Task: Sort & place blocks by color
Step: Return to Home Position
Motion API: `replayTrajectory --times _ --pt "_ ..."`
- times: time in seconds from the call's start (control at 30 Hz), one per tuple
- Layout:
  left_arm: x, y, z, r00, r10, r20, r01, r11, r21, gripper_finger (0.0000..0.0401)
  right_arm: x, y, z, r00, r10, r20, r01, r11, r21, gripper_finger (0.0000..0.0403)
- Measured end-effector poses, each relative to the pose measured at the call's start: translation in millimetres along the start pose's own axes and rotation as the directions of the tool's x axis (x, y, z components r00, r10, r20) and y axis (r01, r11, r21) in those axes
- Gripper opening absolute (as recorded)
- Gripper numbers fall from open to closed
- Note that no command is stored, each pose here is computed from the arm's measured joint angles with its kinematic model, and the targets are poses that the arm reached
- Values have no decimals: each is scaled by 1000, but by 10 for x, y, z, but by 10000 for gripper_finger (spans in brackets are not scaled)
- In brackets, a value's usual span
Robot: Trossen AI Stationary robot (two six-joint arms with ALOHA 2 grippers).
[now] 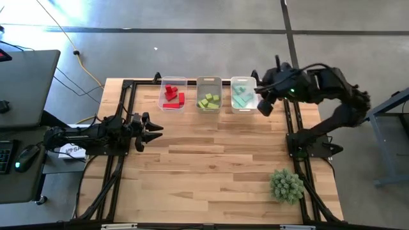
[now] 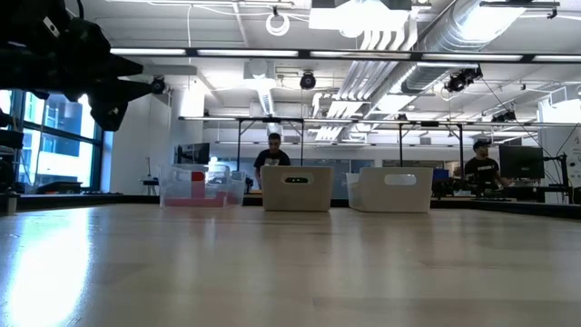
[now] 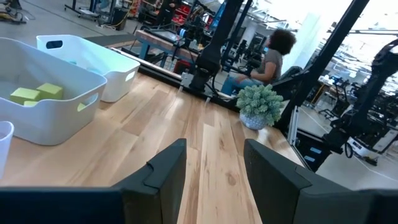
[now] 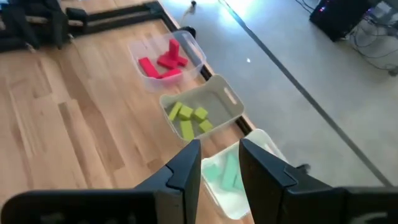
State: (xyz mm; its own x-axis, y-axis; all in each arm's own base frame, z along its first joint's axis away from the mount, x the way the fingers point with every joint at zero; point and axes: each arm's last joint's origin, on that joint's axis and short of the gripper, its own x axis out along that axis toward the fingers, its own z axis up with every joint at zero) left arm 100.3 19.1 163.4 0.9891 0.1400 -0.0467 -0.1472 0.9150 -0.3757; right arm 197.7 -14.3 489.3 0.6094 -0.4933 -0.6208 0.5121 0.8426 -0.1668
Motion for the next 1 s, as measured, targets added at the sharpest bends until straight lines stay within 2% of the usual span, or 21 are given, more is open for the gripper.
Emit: replayTrajectory --times 0.27,0.57,0.83,1.0 --pt "0 0 0 1000 0 0 0 1000 0 149 5 -131 -648 977 139 161 -158 980 118 99" --pt "0 1 0 1000 1 0 -1 1000 -7 149 182 -198 -1392 953 210 218 -249 953 172 99" --pt "0 1 0 1000 1 0 -1 1000 -8 149 458 -125 -1914 878 350 326 -416 895 161 99" --pt "0 1 0 1000 1 0 -1 1000 -8 149 638 -64 -2210 802 435 409 -523 842 131 99"
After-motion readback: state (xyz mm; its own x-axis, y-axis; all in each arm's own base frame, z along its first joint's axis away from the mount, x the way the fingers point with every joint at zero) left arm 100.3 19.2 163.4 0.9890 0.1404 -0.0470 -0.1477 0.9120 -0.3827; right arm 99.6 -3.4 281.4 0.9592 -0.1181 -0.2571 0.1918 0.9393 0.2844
